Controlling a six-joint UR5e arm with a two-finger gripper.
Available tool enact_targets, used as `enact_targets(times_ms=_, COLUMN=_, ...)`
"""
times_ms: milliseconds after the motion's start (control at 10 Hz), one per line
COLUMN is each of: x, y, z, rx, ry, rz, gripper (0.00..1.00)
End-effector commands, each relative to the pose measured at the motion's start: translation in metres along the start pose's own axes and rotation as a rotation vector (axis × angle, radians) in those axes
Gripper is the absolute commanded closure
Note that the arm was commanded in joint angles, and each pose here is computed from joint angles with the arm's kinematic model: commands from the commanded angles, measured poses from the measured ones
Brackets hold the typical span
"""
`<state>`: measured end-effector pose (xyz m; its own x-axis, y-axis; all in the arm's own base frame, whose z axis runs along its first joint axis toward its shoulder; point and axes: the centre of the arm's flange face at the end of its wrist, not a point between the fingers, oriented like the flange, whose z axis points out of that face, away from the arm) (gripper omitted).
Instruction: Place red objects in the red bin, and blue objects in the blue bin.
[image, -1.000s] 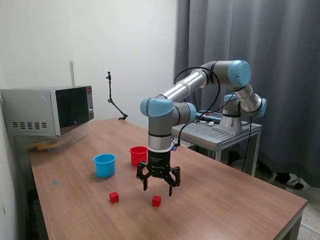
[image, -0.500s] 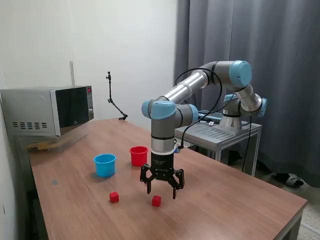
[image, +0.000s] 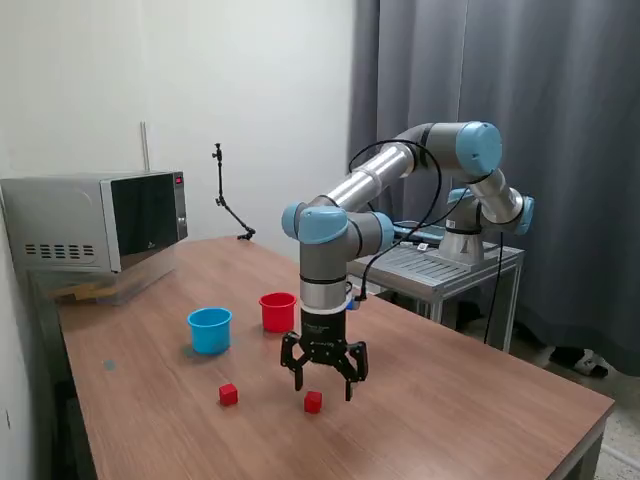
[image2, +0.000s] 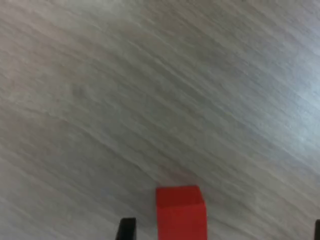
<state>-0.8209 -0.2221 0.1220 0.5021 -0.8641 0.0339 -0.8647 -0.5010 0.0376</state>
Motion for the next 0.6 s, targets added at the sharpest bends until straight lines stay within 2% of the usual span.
enact_targets(times_ms=0, x=0.0021, y=-0.0015, z=0.0097, rx=0.011, ry=0.011, rz=0.0, gripper=0.0)
enact_targets(times_ms=300, x=0.0017, y=-0.0014, z=0.0172, rx=0.016, ry=0.014, rz=0.0, gripper=0.0)
enact_targets(times_ms=500, x=-0.0012, y=0.0026, z=0.0116, rx=-0.01, ry=0.002, rz=-0.003, gripper=0.0)
